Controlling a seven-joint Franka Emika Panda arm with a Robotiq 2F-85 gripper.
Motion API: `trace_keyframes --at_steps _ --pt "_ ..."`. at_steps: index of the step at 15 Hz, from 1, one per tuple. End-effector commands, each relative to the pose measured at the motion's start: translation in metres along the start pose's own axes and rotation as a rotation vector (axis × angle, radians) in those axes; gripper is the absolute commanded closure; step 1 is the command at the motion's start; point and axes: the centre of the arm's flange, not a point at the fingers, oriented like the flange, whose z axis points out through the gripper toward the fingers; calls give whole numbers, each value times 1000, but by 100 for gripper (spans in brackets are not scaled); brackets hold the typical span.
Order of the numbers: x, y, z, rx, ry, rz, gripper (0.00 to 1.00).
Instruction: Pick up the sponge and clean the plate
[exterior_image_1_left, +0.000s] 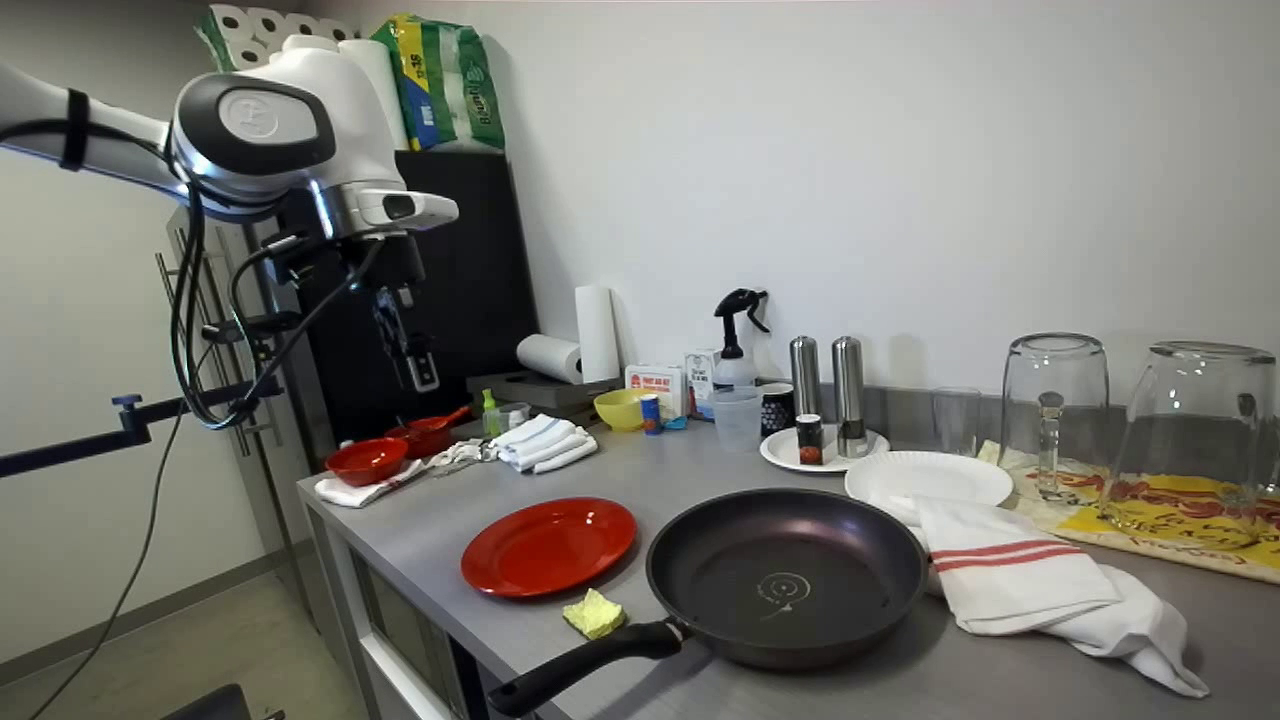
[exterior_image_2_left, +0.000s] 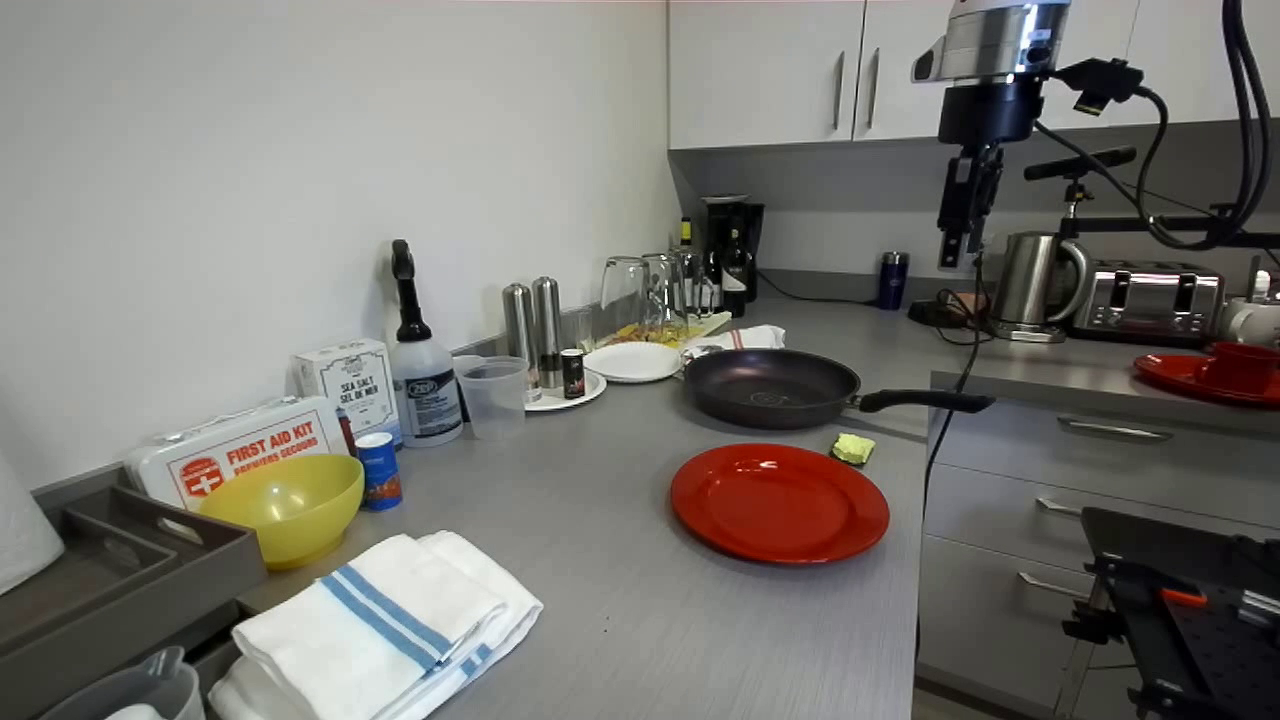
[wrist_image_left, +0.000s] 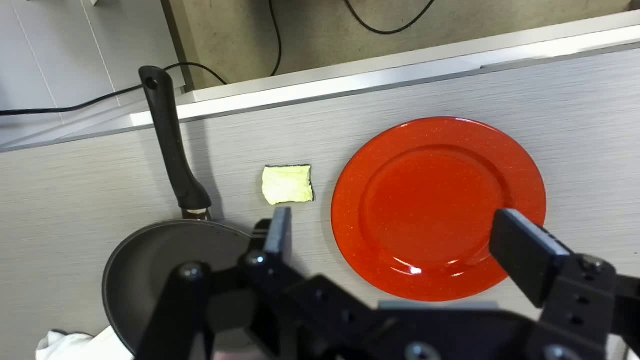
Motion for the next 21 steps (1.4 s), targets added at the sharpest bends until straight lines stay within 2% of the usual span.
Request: trace_keyframes --at_steps 1,8,15,19,21 --pt "6 -3 2 -3 8 14 0" --pt "34 -7 53 -50 -12 66 0" --pt "20 33 101 -50 -129 175 0" --pt "15 57 125 -31 -160 289 0" --pt "20 61 136 -34 -145 300 0"
